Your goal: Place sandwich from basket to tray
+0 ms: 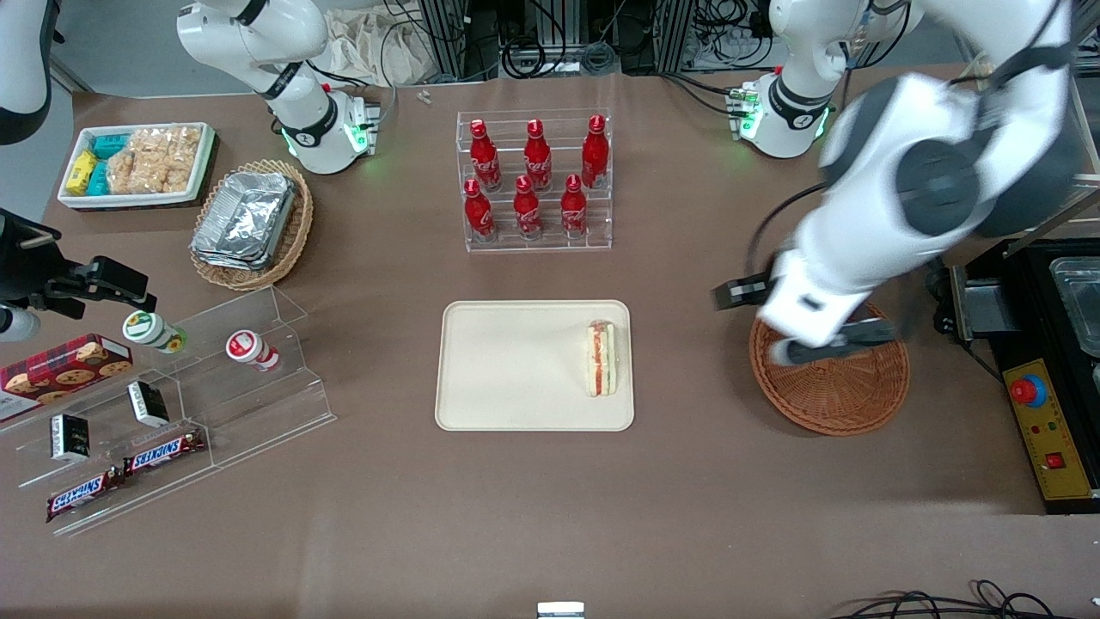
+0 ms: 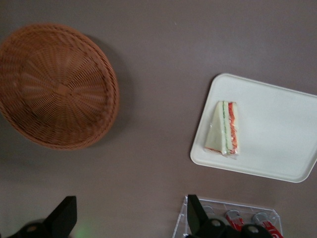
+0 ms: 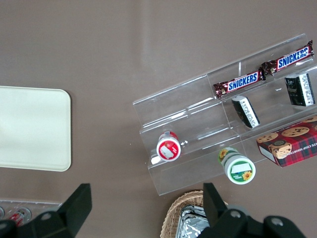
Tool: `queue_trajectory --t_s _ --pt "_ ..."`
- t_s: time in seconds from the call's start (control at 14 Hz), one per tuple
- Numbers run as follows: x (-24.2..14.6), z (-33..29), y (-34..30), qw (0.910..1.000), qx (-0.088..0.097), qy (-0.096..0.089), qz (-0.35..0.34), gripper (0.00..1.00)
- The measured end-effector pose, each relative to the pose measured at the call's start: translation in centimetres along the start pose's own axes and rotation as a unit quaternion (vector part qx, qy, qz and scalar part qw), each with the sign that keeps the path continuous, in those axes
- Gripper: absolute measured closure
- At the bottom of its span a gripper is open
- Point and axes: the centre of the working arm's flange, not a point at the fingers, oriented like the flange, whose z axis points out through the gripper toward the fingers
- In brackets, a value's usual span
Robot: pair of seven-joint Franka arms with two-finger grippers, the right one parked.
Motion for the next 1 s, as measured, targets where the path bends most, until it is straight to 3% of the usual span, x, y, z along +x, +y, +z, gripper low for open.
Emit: queue_trajectory --t_s 0.14,0.43,0.71,1.0 --pt "0.3 -1.3 -3.1 1.0000 0.003 0.002 0.006 0.00" --pt "2.2 1.0 -10.0 0.9991 0.016 -0.015 0.037 0.00" --pt "1.9 3.8 -14.5 0.9972 0.028 -0.001 0.070 0.00" --pt "0.7 4.0 -15.0 0.9960 0.030 0.020 0.081 0.00"
